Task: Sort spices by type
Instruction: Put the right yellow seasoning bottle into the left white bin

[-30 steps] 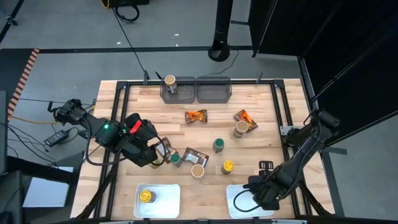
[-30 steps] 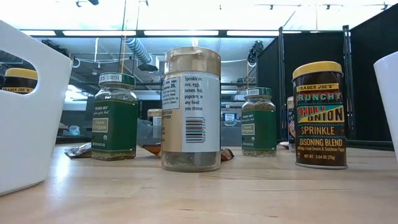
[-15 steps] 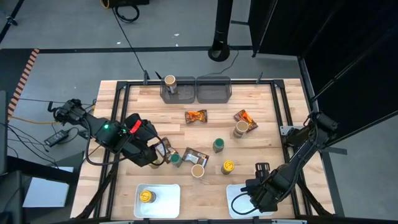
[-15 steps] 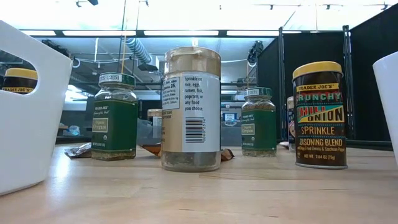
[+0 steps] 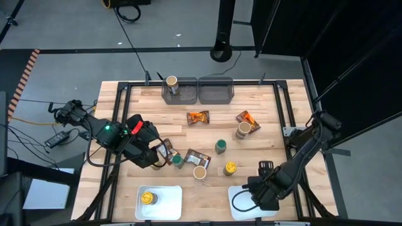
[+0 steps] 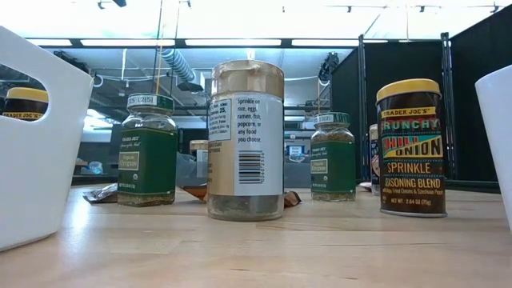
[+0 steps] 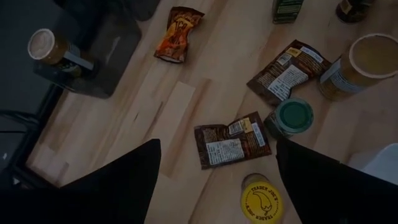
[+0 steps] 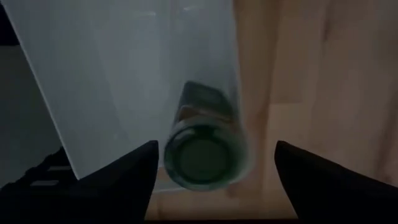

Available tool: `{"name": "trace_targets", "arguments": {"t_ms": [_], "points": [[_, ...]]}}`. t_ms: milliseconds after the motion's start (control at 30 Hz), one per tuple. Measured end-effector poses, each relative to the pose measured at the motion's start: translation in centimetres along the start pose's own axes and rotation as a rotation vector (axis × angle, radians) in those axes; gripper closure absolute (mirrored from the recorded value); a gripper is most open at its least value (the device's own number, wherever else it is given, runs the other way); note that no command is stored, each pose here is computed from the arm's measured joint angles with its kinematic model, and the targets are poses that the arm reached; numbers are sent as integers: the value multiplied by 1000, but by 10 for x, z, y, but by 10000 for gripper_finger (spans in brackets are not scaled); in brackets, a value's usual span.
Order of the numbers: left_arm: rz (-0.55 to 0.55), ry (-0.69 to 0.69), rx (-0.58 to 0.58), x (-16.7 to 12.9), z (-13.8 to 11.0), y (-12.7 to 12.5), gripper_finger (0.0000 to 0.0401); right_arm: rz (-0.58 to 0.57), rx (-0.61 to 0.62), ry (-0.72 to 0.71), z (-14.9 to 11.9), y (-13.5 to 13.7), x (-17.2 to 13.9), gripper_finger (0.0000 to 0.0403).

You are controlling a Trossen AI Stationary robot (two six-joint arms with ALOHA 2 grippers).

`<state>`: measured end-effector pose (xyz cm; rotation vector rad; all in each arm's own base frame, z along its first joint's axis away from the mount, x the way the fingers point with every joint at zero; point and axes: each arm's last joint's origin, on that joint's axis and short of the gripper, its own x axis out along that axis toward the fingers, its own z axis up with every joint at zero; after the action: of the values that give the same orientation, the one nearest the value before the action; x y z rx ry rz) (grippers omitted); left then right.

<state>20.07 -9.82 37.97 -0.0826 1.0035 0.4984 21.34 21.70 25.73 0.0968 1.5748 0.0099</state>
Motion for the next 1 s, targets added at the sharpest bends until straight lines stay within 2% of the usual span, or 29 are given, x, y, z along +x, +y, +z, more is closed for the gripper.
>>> {"name": "trace_targets", "arguments": {"t_ms": [200, 400, 500, 633, 700, 1000], "points": [[-40, -6, -2, -6, -1, 5, 82, -79, -45, -70, 15, -21, -37, 97], [-170, -116, 40, -18, 7, 10, 82, -189, -54, -126, 29, -44, -61, 101], [-198, -80, 74, -14, 11, 14, 82, -215, -22, -128, 27, -52, -69, 99], [-92, 41, 101, 3, -1, 20, 82, -216, 56, -141, 17, -57, -78, 96], [-74, 80, 101, 11, -10, 21, 82, -219, 85, -161, 13, -56, -81, 97], [-217, 141, 56, 42, -51, 20, 82, -228, 136, -234, -1, -48, -87, 99]]}}
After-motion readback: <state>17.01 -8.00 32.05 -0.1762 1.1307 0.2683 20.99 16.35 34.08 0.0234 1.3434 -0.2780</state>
